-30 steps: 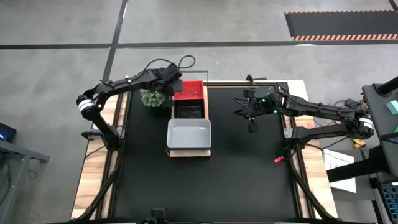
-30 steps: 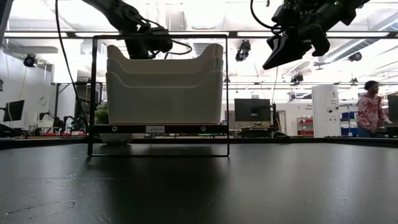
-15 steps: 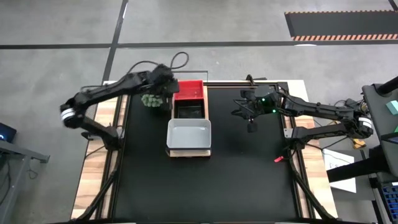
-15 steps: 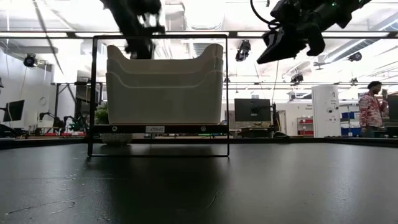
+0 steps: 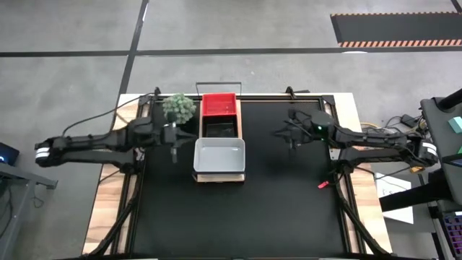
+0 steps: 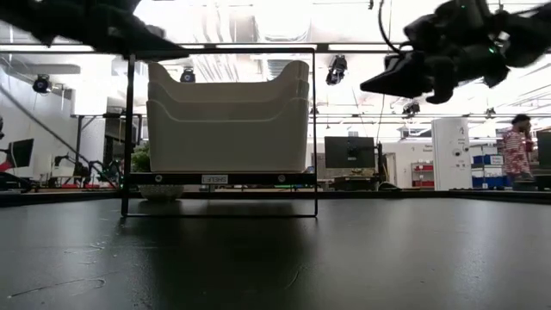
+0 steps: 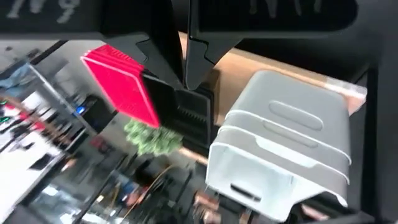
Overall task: Stack baskets on shelf by color
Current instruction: Return to Home Position
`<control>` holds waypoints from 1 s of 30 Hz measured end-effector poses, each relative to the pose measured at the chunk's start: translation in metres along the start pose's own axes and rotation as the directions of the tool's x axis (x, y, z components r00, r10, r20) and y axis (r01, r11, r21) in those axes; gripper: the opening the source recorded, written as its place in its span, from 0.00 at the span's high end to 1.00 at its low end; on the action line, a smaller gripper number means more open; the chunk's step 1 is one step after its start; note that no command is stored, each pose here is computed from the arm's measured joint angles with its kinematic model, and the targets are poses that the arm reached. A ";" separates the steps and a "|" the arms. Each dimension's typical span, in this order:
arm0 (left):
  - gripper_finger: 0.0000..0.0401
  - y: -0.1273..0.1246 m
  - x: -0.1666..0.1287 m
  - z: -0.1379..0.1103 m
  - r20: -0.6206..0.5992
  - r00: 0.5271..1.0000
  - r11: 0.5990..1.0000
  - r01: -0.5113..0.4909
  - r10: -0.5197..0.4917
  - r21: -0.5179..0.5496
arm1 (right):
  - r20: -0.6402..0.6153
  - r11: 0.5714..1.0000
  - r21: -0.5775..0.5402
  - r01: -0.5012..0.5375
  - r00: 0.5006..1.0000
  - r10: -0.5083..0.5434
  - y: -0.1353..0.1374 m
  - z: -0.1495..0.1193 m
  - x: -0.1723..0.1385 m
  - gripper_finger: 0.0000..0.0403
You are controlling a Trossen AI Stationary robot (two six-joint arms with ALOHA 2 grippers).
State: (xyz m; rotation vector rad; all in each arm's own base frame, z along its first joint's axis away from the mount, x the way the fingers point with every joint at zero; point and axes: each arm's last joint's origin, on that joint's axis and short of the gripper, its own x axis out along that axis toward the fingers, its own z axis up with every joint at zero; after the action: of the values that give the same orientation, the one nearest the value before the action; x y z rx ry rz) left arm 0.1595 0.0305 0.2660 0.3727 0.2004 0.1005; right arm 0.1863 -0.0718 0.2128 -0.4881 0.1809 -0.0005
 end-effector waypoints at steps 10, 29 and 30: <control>1.00 -0.020 -0.038 -0.045 0.133 0.984 0.993 -0.114 0.117 -0.026 | 0.110 0.993 0.025 0.118 0.987 -0.120 0.018 -0.010 -0.038 0.97; 1.00 -0.037 -0.048 -0.087 0.191 0.968 0.974 -0.130 0.165 -0.184 | 0.487 0.955 0.066 0.290 0.825 -0.285 0.045 -0.002 -0.104 0.97; 1.00 -0.039 -0.046 -0.091 0.174 0.972 0.976 -0.128 0.159 -0.178 | 0.474 0.955 0.076 0.288 0.832 -0.289 0.045 -0.003 -0.104 0.97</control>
State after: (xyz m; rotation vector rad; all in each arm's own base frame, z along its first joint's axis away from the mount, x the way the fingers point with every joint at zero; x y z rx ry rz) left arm 0.0977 0.0205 0.1771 0.2287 -0.0221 0.2229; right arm 0.0820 -0.0286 0.2071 -0.4967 -0.3872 -0.1756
